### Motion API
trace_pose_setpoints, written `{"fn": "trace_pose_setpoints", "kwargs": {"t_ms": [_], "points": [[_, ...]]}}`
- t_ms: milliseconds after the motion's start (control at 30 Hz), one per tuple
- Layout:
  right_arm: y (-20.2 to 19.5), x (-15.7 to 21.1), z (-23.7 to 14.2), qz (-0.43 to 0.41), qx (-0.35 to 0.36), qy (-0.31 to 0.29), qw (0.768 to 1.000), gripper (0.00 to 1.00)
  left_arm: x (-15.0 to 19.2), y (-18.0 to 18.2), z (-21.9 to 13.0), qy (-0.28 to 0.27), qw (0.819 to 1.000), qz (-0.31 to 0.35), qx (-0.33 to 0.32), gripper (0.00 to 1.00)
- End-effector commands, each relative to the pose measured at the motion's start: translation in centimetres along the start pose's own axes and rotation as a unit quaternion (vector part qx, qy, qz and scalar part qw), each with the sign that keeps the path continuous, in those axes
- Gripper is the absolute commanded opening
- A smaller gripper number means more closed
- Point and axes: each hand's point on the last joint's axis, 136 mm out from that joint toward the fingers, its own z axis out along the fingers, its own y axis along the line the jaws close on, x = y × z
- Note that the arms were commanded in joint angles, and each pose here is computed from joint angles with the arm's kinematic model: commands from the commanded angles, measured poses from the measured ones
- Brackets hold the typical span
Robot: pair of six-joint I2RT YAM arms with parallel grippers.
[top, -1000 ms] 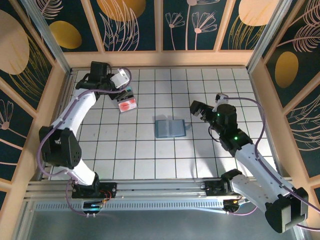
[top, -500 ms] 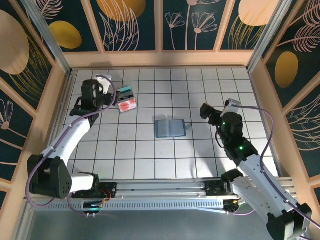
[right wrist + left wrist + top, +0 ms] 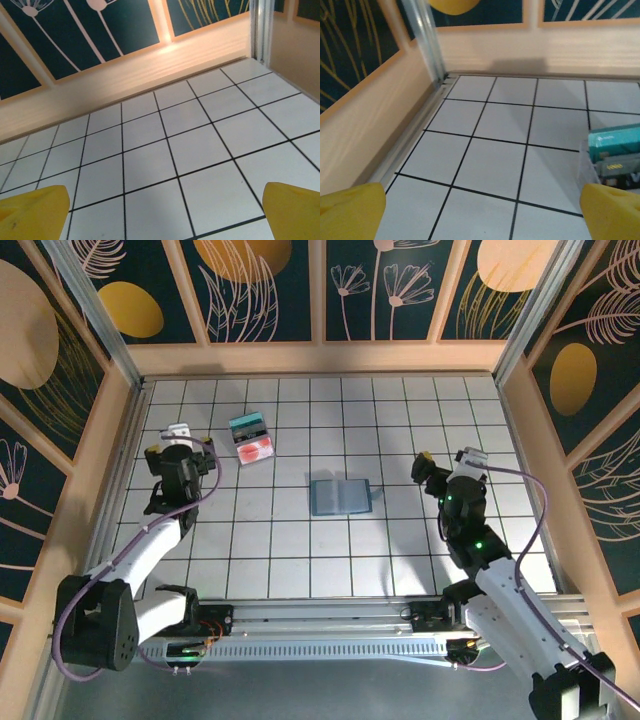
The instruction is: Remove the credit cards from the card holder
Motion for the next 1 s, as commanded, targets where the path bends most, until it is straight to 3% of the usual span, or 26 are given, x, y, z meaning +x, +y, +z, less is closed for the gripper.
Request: {"fn": "trace_pose_setpoints", "kwargs": {"t_ms": [0, 433, 967], "points": [[-1.3, -0.9, 0.3, -0.030, 0.030, -0.039, 0.998, 0.99, -0.1, 1.6, 0.5, -0.034, 0.997, -0.072, -0.019, 0.99], [-5.4, -1.1, 1.7, -0.030, 0.070, -0.099, 0.992, 0.99, 3.2, 4.8, 1.0, -0.069, 0.993, -0.085, -0.047, 0.99], [-6.4, -1.1, 2.3, -0.016, 0.054, -0.129, 0.990, 0.99, 3.7, 1.6, 0.2, -0.104, 0.992, -0.041, 0.054, 0.99]]}}
